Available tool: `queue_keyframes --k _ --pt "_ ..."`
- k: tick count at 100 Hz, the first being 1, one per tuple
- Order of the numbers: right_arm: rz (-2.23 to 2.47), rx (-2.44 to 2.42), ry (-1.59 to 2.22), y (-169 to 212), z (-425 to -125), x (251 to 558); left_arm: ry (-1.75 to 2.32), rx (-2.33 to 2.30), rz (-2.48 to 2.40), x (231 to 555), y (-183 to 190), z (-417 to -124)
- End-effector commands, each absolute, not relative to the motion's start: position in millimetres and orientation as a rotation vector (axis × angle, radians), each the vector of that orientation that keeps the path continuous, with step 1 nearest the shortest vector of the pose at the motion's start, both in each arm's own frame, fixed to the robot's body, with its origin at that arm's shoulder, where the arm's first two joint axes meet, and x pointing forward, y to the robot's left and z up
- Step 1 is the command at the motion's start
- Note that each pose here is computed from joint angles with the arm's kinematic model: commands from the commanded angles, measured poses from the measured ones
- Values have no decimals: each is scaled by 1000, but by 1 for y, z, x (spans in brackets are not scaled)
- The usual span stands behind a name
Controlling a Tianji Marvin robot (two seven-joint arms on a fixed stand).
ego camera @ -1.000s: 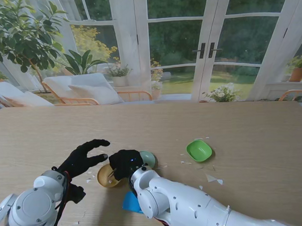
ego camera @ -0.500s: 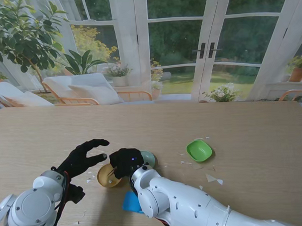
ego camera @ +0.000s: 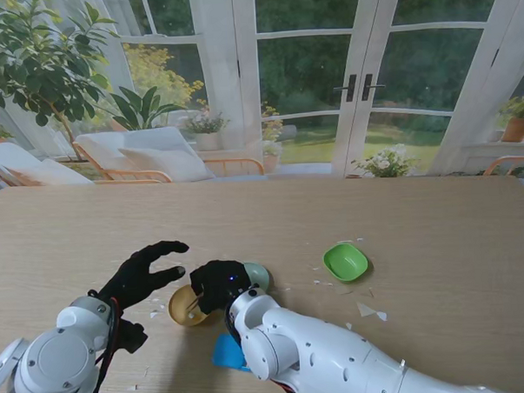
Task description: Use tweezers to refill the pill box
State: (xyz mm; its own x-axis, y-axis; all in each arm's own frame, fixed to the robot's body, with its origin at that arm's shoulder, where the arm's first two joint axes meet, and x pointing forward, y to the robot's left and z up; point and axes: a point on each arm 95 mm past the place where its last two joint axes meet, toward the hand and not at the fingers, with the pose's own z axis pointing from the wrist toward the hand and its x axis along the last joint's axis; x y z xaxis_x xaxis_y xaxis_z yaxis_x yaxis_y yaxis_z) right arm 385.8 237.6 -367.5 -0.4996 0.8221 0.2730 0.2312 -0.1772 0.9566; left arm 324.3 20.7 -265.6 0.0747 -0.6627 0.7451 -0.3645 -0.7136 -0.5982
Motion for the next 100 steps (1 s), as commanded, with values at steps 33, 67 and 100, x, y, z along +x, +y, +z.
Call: queue_keyframes --k 33,67,100 --pt "1726 1236 1706 242 -367 376 1045 -2107 -1695 322 19 -265" --pt "1691 1195 1689 239 -365 377 1042 -2108 -1693 322 19 -264" --pt "1724 1237 1689 234 -360 376 1042 -2107 -1692 322 19 -264"
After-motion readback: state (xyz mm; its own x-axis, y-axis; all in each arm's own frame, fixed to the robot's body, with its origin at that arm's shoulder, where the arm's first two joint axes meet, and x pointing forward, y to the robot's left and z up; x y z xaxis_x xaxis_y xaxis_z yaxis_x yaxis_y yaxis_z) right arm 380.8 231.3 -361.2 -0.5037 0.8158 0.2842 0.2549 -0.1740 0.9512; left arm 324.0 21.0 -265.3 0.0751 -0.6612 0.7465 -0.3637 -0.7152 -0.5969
